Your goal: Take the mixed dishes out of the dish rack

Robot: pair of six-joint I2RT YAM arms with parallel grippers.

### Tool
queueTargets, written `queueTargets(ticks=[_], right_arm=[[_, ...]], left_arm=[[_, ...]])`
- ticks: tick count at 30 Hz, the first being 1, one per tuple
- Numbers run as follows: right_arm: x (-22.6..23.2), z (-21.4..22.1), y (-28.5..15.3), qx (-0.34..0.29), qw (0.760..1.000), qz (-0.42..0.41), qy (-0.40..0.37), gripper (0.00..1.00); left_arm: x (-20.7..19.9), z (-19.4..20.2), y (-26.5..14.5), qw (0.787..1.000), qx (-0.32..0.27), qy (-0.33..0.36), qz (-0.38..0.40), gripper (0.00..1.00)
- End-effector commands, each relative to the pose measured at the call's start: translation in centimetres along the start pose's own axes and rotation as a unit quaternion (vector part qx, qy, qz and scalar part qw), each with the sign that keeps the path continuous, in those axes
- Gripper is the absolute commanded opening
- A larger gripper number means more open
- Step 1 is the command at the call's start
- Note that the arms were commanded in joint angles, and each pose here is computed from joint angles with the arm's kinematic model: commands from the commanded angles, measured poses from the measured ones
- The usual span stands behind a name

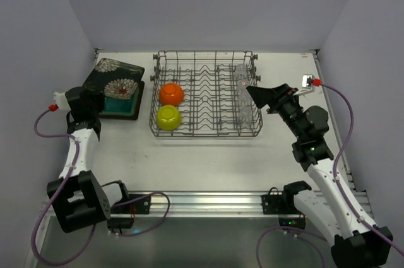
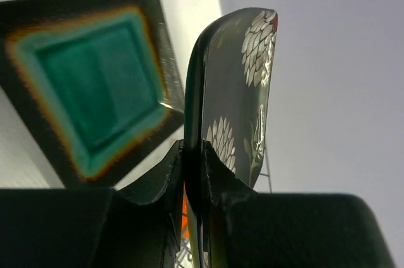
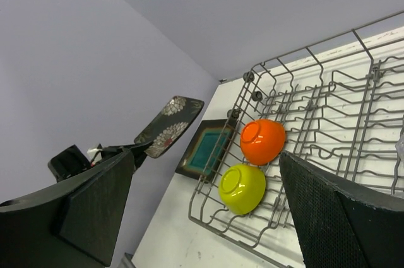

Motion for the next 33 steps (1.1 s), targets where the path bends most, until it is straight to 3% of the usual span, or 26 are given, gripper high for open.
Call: queueTargets(ticks=[1, 13, 30, 33], right_arm=[[-0.1, -1.1, -0.6, -0.022, 0.999, 0.012, -0.03, 0.99], [-0.8, -2.8, -1.5, -0.043, 0.995, 0.052, -0.073, 0.99], [-1.0, -2.9, -1.9, -0.049, 0.994, 0.056, -0.078, 0.99], [-0.9, -2.9, -1.9, -0.049, 0.994, 0.054, -0.077, 0.99]], left_arm=[[-4.8, -2.7, 0.7, 0.994, -0.058, -0.032, 0.09, 0.0], [2.0, -3.6, 4.5, 0.996, -0.075, -0.037, 0.014, 0.0], [5.4, -3.4, 6.5, 0.997, -0.071, -0.026, -0.025, 0.0], [5.8, -3.6, 6.7, 0.996, -0.076, -0.028, -0.033, 0.11]])
Point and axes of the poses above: each gripper's point midway between its finger pads, its own y axis out along the fingers, its own x axis along the line the jaws close on, z = x × y, the point moved 1 cm from there along -y, back along the fingers, and after that the axes turned 15 degrees about -y, right-handed, at the moved point
